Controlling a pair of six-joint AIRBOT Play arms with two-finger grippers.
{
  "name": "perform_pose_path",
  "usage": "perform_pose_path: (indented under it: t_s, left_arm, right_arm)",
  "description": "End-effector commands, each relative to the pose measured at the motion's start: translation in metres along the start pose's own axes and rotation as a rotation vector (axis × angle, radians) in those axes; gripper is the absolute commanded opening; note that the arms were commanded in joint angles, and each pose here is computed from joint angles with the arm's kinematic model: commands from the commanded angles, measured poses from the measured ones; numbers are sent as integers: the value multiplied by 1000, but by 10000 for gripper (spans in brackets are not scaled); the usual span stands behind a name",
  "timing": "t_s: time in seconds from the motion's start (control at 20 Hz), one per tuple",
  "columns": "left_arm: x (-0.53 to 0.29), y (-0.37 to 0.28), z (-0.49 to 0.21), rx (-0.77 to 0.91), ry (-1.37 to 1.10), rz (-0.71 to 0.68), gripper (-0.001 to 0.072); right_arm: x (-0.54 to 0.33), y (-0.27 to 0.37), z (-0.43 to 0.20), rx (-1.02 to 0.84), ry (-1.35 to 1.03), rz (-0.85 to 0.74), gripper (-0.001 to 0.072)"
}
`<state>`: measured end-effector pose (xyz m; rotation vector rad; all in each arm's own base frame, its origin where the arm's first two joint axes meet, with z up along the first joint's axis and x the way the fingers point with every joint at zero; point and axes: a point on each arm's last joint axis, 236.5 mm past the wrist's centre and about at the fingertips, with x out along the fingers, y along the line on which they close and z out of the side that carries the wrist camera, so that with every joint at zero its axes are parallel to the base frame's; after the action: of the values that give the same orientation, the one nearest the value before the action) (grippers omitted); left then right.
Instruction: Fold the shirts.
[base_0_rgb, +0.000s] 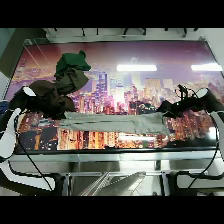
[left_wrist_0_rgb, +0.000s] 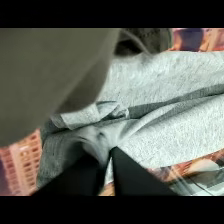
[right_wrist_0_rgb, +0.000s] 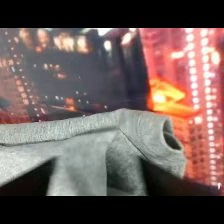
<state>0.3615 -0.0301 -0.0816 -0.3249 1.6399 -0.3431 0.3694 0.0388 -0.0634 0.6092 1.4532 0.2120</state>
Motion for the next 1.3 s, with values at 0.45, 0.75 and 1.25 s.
perform_pose_path:
  t_s: [0.45, 0.75, 1.25]
  left_arm:
    - [-109, -47, 17, 11, -264, 40, 18]
    - [-130, -100, 8, 147, -343, 48, 19]
    - [-107, -141, 5, 240, -313, 21, 19]
  right_arm:
    - [-33, -57, -18, -17, 103, 81, 707]
    - [8, -58, -24, 6, 196, 188, 706]
    - [38, 11, -52, -123, 287, 318, 89]
